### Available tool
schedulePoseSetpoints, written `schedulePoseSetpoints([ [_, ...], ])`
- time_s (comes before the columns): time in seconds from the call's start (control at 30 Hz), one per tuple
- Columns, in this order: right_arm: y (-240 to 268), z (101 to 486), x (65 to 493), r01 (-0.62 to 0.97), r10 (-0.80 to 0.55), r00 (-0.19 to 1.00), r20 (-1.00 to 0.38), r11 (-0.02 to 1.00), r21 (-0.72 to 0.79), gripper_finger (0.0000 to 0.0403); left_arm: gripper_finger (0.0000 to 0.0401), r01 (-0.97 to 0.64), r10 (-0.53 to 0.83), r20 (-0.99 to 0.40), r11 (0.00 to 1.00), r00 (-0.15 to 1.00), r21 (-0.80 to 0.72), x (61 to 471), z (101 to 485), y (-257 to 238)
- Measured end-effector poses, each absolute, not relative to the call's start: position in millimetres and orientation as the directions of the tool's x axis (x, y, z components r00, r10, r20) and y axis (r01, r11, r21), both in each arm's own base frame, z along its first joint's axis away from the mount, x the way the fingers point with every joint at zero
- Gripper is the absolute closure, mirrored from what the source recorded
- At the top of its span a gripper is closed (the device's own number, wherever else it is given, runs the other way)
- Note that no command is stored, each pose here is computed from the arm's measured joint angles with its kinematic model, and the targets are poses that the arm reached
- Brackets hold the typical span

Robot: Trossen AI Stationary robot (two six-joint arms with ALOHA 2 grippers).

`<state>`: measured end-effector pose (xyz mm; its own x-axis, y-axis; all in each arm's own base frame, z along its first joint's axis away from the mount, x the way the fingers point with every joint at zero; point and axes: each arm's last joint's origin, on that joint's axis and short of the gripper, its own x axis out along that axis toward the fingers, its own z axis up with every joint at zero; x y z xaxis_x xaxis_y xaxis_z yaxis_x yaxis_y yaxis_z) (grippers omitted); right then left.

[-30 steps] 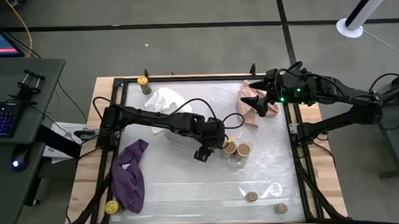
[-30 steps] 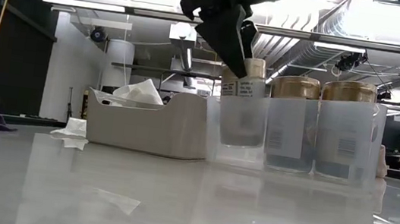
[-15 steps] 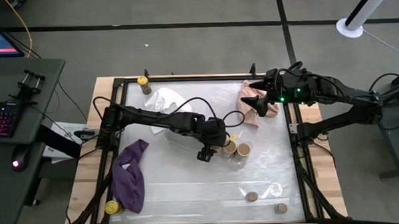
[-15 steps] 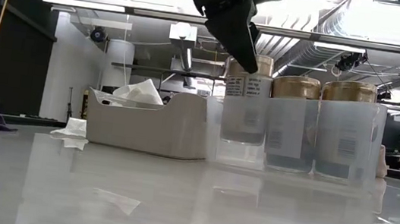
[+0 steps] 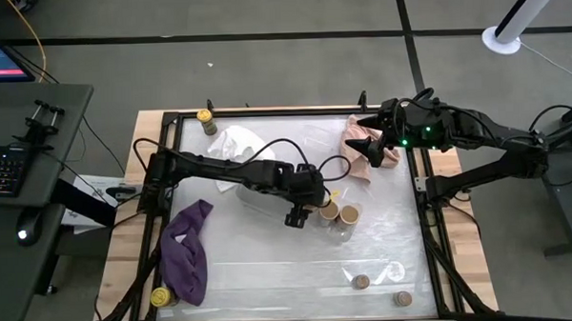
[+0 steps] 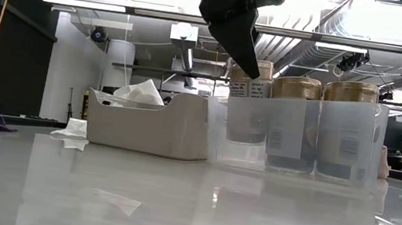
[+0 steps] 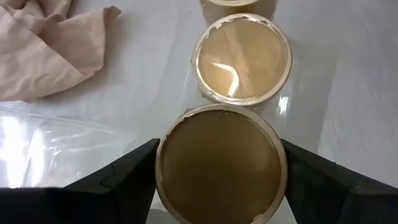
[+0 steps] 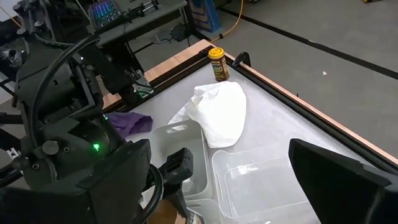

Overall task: Sort spices by type
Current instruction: Put the gold seasoning bottle into the bottom transparent bin

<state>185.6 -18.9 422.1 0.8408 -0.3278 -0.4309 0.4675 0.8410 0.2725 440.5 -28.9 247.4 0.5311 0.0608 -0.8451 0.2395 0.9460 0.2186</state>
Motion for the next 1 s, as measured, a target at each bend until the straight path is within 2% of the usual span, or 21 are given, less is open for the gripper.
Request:
schedulePoseSetpoints([
  [0.1, -19, 422, 186, 0.468, -0.328, 0.841, -0.431, 0.84, 0.275, 0.0025, 0.0116, 0.247, 0.047, -0.846, 0.947, 0.531, 0.207, 440, 247, -29],
  [0.27, -19, 422, 186, 0.468, -0.328, 0.841, -0.431, 0.84, 0.275, 0.0025, 0.0116, 0.331, -0.079, -0.852, 0.937, 0.518, 0.115, 440, 247, -33],
  [0.37, -19, 422, 186, 0.468, -0.328, 0.841, -0.431, 0.84, 0.274, 0.0025, 0.0116, 0.347, -0.096, -0.85, 0.932, 0.517, 0.106, 440, 247, -34],
  [0.63, -19, 422, 186, 0.469, -0.328, 0.841, -0.431, 0.838, 0.278, 0.0025, 0.011, 0.338, -0.078, -0.869, 0.935, 0.489, 0.107, 445, 231, -33],
  [1.0, -19, 422, 185, 0.475, -0.327, 0.838, -0.437, 0.831, 0.289, 0.0025, 0.0048, 0.308, -0.001, -0.884, 0.937, 0.467, 0.162, 448, 219, -31],
])
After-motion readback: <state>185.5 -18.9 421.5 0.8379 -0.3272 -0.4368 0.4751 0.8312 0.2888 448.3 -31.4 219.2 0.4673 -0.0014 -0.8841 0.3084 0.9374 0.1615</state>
